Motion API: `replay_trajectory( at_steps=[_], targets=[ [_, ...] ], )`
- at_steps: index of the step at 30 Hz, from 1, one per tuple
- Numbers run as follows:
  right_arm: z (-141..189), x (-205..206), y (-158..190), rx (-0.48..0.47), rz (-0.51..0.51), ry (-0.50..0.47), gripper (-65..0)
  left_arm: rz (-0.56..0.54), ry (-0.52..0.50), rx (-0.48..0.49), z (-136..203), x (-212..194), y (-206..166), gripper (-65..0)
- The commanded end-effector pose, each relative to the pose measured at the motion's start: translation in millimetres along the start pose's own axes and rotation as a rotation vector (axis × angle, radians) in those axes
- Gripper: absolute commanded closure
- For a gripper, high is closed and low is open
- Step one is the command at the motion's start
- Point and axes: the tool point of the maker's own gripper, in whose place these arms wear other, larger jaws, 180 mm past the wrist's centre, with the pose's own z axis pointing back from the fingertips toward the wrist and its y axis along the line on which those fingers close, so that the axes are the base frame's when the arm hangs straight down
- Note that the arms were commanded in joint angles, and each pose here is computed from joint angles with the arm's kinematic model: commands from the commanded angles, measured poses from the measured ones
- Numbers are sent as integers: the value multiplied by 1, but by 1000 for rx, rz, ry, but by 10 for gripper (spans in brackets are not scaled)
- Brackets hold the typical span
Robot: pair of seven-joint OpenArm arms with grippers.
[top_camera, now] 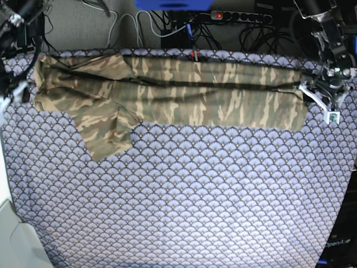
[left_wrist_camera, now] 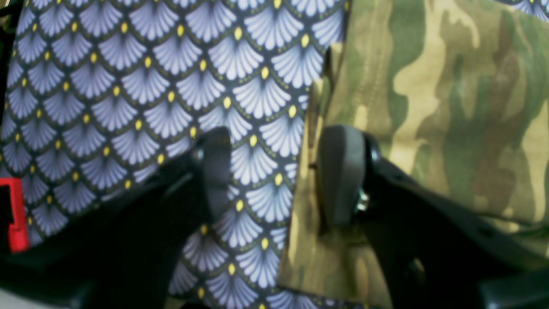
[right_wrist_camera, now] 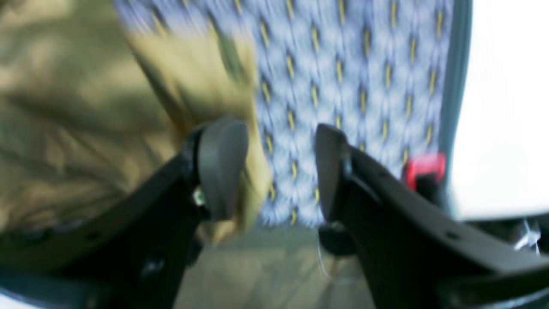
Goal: Fold the T-shirt properly
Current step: 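Open the right gripper and raise it off the strip end, then grasp the hanging sleeve with the right gripper and fold it onto the strip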
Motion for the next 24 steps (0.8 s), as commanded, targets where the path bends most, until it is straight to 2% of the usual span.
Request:
replay_trajectory(
  at_steps=[1, 4, 9, 17, 24],
  targets=[
    [5, 23, -6, -16, 26, -42, -306, -12, -29, 20, 3, 11, 9, -332],
    [-12, 59, 17, 55, 104, -37, -306, -10, -29, 18, 3, 10, 8, -332],
    [-52, 91, 74, 228, 183, 3, -306, -11, -33, 21, 5, 11, 7, -332],
    [-98, 115, 119, 397, 147, -22, -306, -9, -31, 21, 5, 10, 7, -332],
    [-128, 115, 130, 468, 72, -9, -306, -9, -31, 21, 5, 10, 7, -332]
  ],
)
